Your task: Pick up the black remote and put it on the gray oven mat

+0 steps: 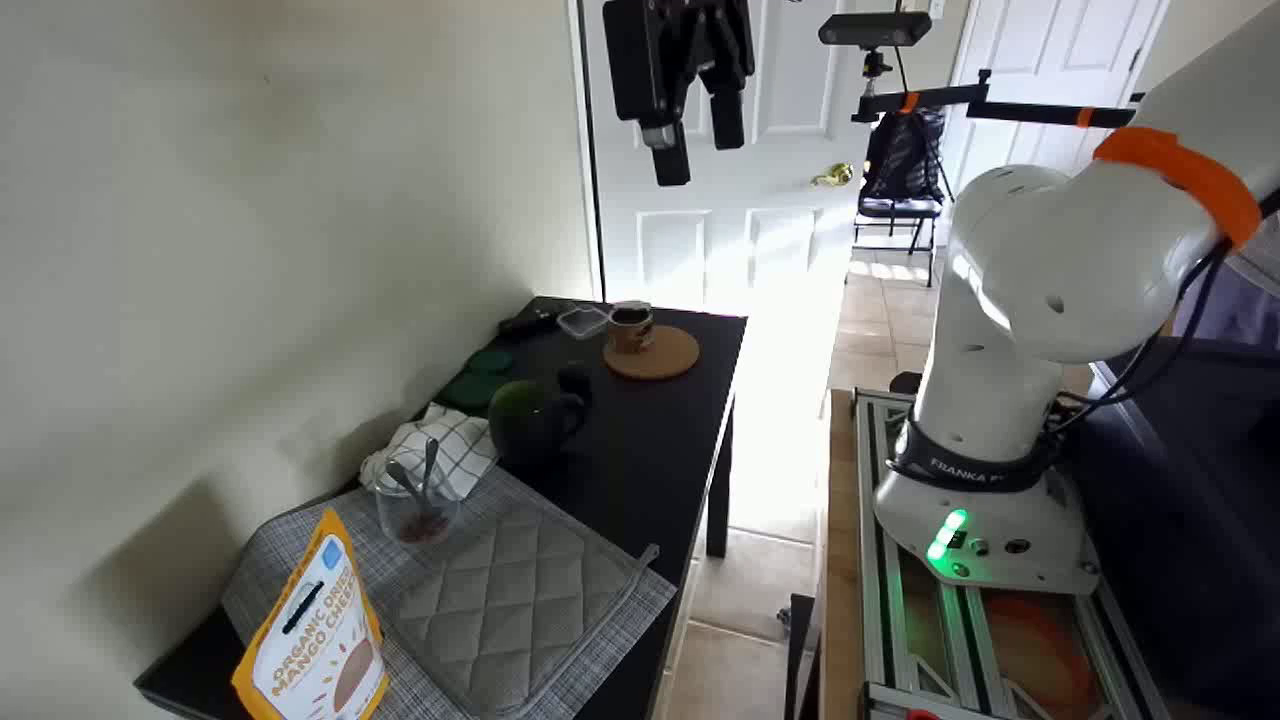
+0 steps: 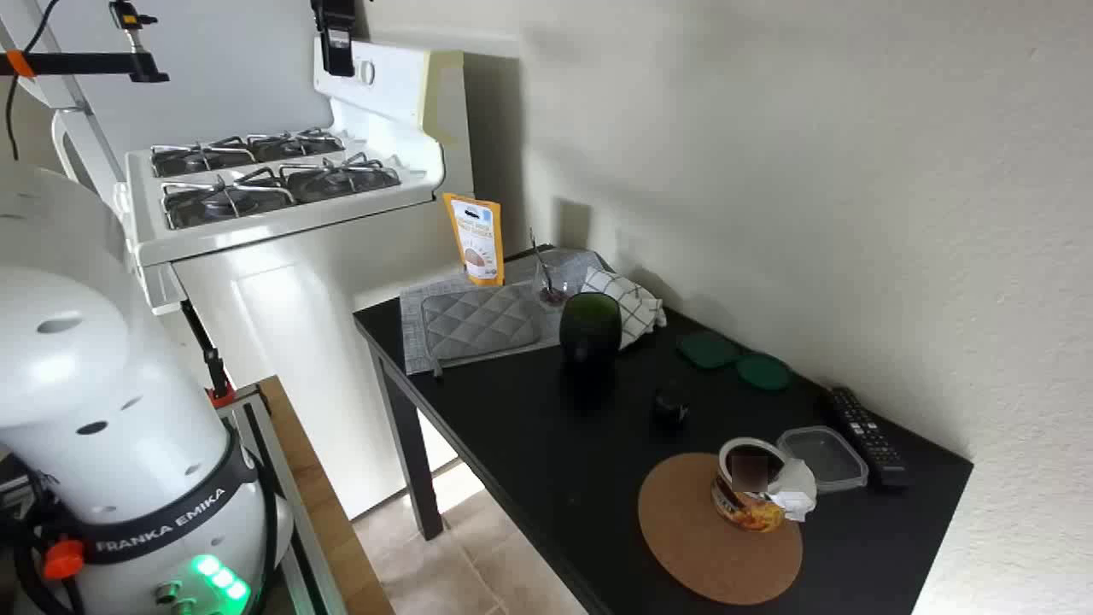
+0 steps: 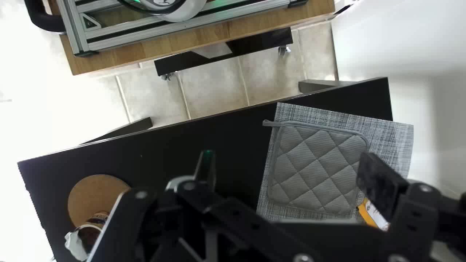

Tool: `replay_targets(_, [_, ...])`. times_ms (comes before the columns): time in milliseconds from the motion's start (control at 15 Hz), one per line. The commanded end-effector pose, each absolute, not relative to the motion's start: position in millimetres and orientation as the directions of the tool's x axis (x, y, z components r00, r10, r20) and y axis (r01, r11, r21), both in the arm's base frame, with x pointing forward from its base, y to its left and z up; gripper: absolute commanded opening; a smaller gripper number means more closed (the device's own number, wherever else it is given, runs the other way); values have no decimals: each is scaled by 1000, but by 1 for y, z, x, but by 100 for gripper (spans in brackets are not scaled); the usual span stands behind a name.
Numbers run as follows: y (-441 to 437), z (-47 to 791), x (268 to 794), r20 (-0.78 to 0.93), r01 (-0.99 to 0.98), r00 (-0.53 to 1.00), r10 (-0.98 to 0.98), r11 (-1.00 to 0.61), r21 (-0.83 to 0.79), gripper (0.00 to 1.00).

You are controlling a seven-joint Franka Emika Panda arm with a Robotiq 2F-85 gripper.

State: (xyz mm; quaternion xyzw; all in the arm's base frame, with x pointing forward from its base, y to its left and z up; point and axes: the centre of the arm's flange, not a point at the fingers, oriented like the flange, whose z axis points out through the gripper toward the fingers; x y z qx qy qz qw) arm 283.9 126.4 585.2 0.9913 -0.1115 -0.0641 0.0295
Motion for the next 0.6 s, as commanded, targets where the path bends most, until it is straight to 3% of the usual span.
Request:
replay_targets(0, [126, 585, 284, -120, -217, 967, -225, -973, 73, 100])
replay_targets(400, [126, 585, 284, -120, -217, 967, -225, -973, 73, 100])
replay_targets(533, [107, 589, 302, -69, -304, 949, -307, -951, 58, 100])
